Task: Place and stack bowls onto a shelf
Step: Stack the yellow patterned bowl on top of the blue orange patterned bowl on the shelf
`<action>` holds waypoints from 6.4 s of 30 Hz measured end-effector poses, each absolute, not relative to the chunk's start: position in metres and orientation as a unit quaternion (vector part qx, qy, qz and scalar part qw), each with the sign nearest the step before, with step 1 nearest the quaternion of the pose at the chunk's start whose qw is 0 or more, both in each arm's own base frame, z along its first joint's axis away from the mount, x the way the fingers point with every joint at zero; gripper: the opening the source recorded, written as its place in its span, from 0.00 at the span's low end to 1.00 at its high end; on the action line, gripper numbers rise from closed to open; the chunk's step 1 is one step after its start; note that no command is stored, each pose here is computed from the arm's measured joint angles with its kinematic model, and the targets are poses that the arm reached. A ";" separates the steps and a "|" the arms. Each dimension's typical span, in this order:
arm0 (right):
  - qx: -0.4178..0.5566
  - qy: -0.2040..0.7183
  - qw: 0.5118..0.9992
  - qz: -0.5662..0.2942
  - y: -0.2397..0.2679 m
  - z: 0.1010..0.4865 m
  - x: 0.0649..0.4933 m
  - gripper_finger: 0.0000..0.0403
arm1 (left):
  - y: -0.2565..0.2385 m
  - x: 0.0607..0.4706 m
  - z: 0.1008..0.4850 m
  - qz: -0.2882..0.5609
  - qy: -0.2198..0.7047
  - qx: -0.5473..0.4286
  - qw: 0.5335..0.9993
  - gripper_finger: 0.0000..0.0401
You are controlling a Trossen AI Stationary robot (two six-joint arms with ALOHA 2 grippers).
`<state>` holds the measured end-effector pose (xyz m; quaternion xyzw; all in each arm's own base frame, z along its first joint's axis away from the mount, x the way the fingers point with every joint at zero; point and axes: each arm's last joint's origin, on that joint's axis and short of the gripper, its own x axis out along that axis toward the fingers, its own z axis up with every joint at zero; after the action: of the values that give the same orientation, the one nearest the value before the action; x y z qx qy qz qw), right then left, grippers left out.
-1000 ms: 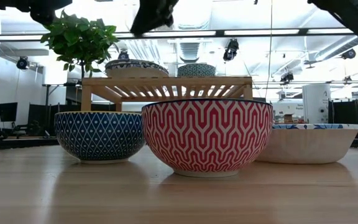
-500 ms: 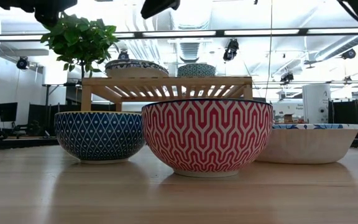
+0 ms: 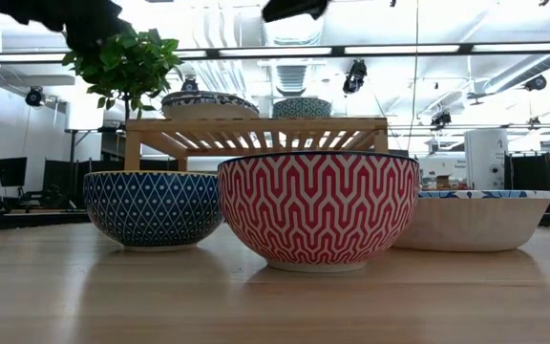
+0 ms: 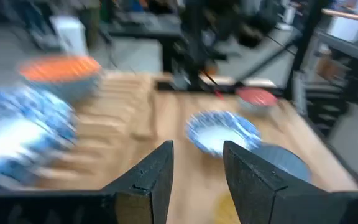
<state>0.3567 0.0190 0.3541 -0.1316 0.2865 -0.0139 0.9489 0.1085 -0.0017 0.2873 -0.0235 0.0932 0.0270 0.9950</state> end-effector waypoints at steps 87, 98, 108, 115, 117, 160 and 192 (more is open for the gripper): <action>-0.201 0.012 0.979 -0.039 0.007 0.303 0.171 0.14 | -0.065 0.279 0.174 0.035 0.577 -0.130 0.806 0.02; -0.195 0.016 0.980 -0.038 0.007 0.302 0.171 0.14 | -0.053 0.287 0.259 0.082 0.445 -0.147 0.880 0.01; -0.196 0.016 0.980 -0.039 0.007 0.302 0.171 0.14 | 0.013 0.297 0.403 0.223 0.324 -0.124 0.911 0.01; -0.192 0.016 0.980 -0.039 0.007 0.302 0.171 0.14 | 0.062 0.298 0.442 0.254 0.308 -0.122 0.909 0.02; -0.190 0.017 0.981 -0.038 0.007 0.301 0.170 0.14 | 0.074 0.304 0.439 0.260 0.320 -0.129 0.902 0.02; -0.118 0.076 0.989 -0.037 0.007 0.290 0.168 0.14 | 0.212 0.359 0.403 0.279 0.372 -0.118 0.878 0.02; -0.118 0.088 0.988 -0.036 0.007 0.287 0.168 0.14 | 0.219 0.374 0.380 0.273 0.396 -0.119 0.868 0.11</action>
<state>0.1678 0.0068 0.2873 -0.1179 0.0881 -0.0358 0.9885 0.3742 0.2194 0.3799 -0.1190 0.3961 0.2735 0.8684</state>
